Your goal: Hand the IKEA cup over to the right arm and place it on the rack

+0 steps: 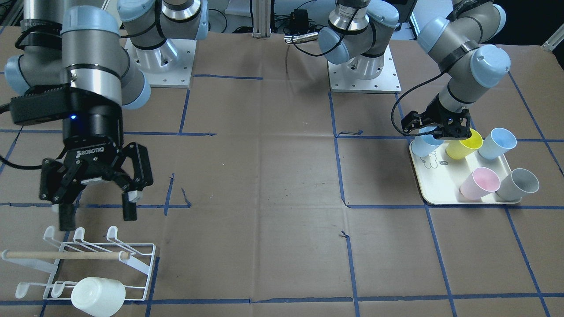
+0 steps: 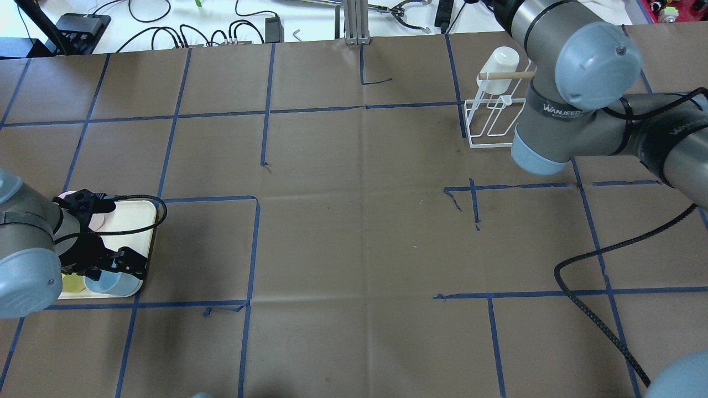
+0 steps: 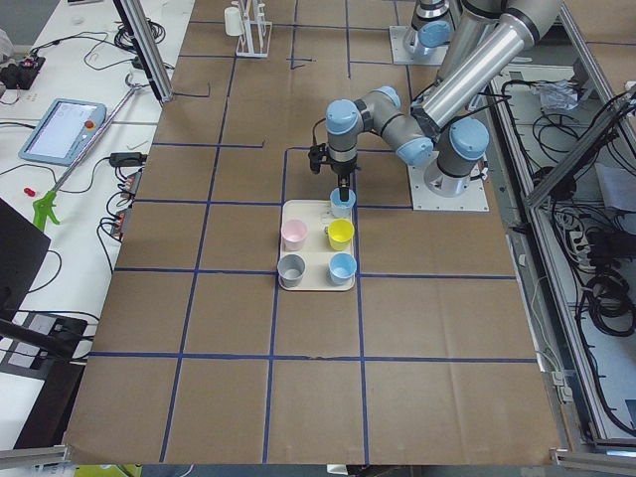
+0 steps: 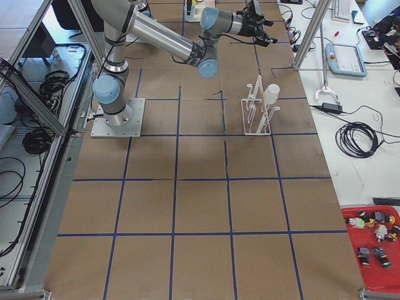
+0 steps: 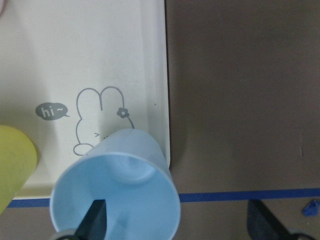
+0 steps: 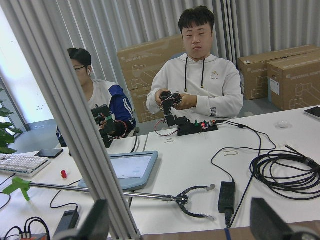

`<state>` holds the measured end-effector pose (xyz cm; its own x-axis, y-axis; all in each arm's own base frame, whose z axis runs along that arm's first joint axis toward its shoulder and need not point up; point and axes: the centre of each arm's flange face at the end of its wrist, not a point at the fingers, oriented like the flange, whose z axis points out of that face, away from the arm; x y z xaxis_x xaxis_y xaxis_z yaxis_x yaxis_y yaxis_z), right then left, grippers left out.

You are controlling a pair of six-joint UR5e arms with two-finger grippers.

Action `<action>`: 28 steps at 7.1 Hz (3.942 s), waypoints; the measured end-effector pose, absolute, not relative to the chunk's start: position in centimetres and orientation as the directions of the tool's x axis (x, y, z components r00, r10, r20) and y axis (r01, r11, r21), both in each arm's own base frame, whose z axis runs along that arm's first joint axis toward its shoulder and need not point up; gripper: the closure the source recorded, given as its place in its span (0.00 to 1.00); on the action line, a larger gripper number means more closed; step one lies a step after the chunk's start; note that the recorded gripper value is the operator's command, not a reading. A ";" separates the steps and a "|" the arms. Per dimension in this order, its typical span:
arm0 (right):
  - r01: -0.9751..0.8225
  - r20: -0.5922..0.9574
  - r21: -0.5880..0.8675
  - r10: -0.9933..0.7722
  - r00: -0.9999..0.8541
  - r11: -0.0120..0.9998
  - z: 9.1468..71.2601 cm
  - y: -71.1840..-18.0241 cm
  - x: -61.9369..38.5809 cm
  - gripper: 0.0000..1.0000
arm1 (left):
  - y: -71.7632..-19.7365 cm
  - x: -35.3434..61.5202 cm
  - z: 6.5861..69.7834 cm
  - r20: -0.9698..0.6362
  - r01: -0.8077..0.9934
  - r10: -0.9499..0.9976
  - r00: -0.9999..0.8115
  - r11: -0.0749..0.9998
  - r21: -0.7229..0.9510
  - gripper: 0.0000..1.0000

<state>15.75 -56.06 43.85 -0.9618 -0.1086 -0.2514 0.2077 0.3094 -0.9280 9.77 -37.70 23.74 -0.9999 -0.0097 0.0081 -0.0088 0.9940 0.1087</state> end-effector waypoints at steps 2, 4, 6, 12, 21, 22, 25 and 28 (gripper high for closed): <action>0.369 -0.435 -0.856 -0.118 -0.893 0.363 44.3 -51.3 20.4 0.00 | -37.7 9.8 23.6 0.005 -0.034 -0.035 -0.999 0.993 0.113 0.90; 0.588 -0.657 -0.696 -0.035 -0.753 0.411 43.6 -49.1 22.1 0.00 | -37.9 10.0 23.1 0.013 -0.040 -0.042 -0.999 0.991 0.125 1.00; 0.773 -0.832 -0.483 0.060 -0.552 0.411 43.2 -48.3 22.4 0.00 | -38.3 10.4 23.4 0.009 -0.039 -0.041 -0.999 0.992 0.119 1.00; 0.917 -0.967 -0.204 0.074 -0.243 0.342 42.7 -46.0 22.1 0.00 | -44.1 12.6 37.2 -0.029 -0.004 -0.003 -1.000 1.000 0.020 1.00; 0.916 -0.966 -0.201 0.086 -0.244 0.346 41.9 -45.6 22.1 0.00 | -61.6 4.3 46.0 0.379 0.101 0.419 -0.825 0.770 -0.631 1.00; 0.916 -0.966 -0.201 0.087 -0.244 0.346 41.8 -45.7 22.1 0.00 | -62.4 2.7 46.0 0.360 0.114 0.500 -0.788 0.693 -0.712 1.00; 0.916 -0.965 -0.199 0.092 -0.245 0.347 41.6 -45.8 22.2 0.00 | -62.5 -3.0 42.8 0.230 0.171 0.689 -0.688 0.462 -0.870 0.99; 0.916 -0.965 -0.199 0.093 -0.245 0.347 41.6 -45.8 22.2 0.00 | -61.2 -8.2 36.4 0.142 0.106 0.750 -0.646 0.273 -0.956 0.94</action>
<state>22.16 -45.78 41.55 -0.2450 0.0935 -0.9650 0.9163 0.3475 -0.1990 -8.18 -61.17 36.37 -0.6463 0.7497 0.1425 0.1061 0.2732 -0.9561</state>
